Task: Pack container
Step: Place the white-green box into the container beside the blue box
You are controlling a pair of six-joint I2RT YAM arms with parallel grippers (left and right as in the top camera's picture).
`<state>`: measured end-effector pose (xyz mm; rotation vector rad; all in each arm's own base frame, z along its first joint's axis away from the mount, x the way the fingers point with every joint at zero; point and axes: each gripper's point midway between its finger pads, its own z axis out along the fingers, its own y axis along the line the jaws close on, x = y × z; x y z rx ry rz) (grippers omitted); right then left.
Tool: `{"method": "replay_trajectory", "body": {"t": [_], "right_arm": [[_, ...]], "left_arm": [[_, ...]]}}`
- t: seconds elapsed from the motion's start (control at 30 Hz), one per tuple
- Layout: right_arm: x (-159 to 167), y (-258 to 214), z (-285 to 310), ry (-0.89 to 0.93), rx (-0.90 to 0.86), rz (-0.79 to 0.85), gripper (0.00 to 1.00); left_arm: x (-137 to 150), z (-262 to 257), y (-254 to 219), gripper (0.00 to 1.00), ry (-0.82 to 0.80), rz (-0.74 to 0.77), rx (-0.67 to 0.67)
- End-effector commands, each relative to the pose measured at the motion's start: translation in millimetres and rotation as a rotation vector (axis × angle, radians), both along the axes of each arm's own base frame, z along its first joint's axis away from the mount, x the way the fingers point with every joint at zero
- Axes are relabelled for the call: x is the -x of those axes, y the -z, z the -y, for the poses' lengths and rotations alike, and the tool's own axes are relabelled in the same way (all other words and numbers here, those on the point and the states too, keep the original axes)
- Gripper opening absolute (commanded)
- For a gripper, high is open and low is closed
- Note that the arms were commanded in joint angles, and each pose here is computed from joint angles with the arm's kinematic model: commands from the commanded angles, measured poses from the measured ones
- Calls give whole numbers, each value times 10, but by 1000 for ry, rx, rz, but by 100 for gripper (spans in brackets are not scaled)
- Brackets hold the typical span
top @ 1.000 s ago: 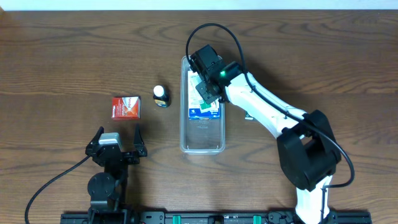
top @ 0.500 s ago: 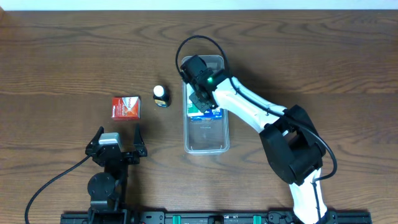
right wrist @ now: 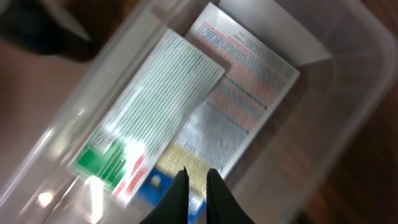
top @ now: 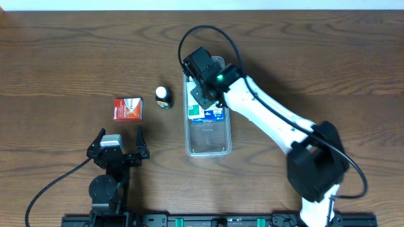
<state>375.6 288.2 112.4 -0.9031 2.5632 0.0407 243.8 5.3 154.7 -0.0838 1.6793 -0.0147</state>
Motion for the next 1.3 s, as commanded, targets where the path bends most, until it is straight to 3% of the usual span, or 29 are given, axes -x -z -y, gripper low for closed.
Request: {"method": "replay_trajectory", "body": {"t": [0.0,0.37,0.63,1.0,1.27], "right_arm": [[171,-193,-180,-26,-107,-55,7],[710,210,-248,-75,-121,-295,5],[926,462,-239,-111,-83,-333,1],[605,674,-328,-98,-185,-201,1],[312,745,-151,-31,-148,-83,1]], "left_arm": [[1,-21,188,98,-9,-48,-8],[1,-21,188,98,-9,-48,-8],[1,-21,188,98,-9,-48,-8],[1,-21,188,98,-9,-48,-8],[1,-21,188,98,-9,-48,-8]]}}
